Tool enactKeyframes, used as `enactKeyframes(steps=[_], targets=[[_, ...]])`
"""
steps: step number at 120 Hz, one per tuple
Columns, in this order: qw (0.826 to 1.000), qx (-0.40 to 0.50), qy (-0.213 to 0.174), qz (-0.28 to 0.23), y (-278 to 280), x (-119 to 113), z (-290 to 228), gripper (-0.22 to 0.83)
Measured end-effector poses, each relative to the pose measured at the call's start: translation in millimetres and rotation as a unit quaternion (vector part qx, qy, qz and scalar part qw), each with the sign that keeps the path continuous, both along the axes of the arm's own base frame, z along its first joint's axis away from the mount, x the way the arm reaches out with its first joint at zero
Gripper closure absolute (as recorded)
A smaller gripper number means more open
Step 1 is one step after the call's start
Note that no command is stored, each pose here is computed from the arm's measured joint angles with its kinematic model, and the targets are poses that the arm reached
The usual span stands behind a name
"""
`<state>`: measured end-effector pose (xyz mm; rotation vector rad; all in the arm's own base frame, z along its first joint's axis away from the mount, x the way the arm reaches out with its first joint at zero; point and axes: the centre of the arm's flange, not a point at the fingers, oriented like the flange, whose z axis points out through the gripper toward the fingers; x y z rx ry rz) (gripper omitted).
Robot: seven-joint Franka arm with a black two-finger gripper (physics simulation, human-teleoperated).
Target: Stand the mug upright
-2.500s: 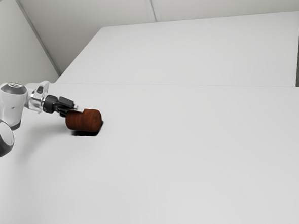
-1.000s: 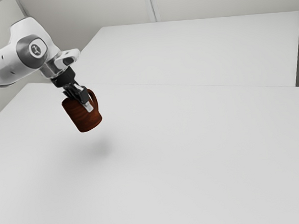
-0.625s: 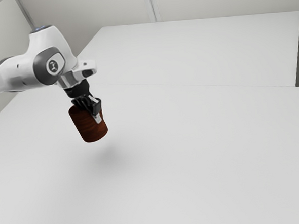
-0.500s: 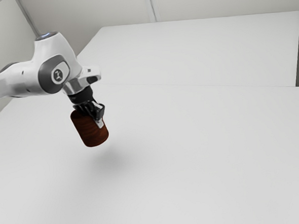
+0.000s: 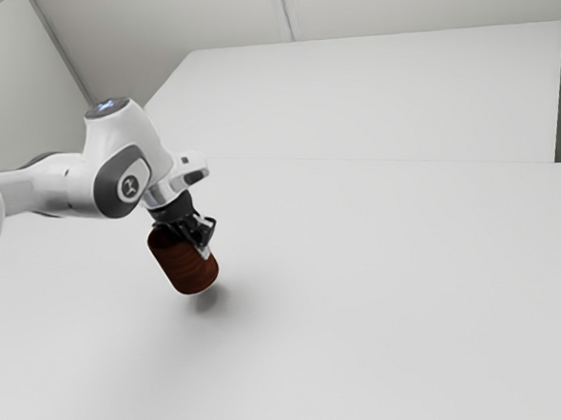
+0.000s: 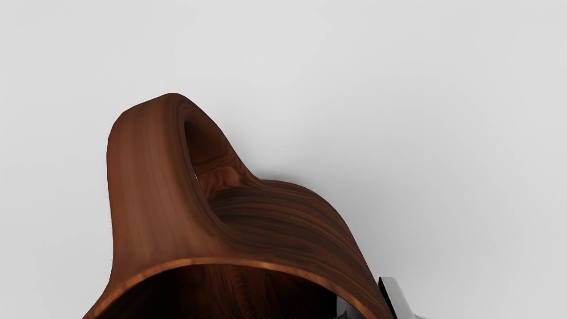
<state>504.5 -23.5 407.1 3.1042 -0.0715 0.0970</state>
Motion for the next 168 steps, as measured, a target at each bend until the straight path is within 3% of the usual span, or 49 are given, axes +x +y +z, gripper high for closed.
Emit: enactKeyframes(steps=[55, 121, 168], targets=[[0.999, -0.001, 0.011, 0.045, -1.5, -0.1, -32.2, 0.78], [0.998, -0.001, 0.023, 0.062, -13.4, 5.6, -62.2, 0.78], [0.998, -0.011, 0.004, 0.058, -19.0, 5.8, -45.3, 0.33]])
